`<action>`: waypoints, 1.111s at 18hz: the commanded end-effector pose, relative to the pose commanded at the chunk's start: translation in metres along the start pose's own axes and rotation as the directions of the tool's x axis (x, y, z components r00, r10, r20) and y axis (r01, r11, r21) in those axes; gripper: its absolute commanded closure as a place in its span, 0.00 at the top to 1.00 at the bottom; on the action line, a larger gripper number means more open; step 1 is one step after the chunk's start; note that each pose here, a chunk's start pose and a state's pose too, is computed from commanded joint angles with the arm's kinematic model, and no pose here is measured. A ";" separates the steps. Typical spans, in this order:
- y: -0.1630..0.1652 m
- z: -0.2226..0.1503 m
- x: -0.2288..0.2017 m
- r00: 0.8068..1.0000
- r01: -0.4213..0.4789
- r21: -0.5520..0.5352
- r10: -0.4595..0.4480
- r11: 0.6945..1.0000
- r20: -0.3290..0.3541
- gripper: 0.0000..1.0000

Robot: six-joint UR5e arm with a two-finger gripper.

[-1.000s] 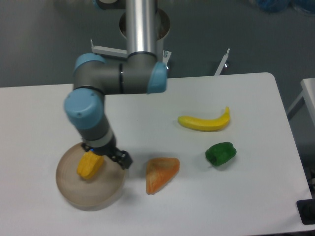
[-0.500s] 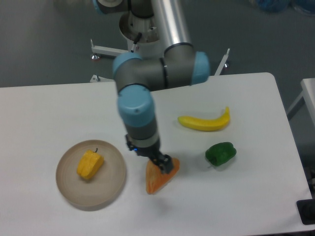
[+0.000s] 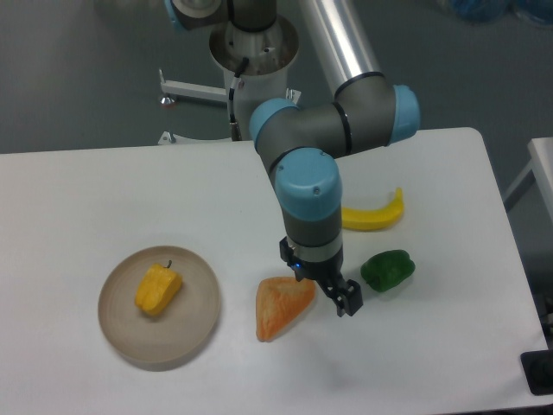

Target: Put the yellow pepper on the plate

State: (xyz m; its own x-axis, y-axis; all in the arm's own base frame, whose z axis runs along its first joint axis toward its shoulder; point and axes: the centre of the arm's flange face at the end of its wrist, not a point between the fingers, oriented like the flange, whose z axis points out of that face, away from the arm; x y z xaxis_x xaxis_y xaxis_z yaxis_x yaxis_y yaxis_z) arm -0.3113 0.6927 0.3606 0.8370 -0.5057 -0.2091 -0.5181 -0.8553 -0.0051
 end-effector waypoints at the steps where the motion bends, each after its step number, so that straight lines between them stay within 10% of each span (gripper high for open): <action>1: 0.000 0.000 0.000 1.000 0.000 0.001 0.000 1.000 0.003 1.00; 20: -0.001 0.015 0.000 1.000 0.004 0.002 -0.004 1.000 0.008 1.00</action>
State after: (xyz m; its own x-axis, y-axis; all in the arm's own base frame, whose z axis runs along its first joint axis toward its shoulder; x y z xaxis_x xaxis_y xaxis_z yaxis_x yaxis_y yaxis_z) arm -0.3134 0.6957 0.3465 0.8376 -0.5016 -0.2165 -0.5153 -0.8570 -0.0077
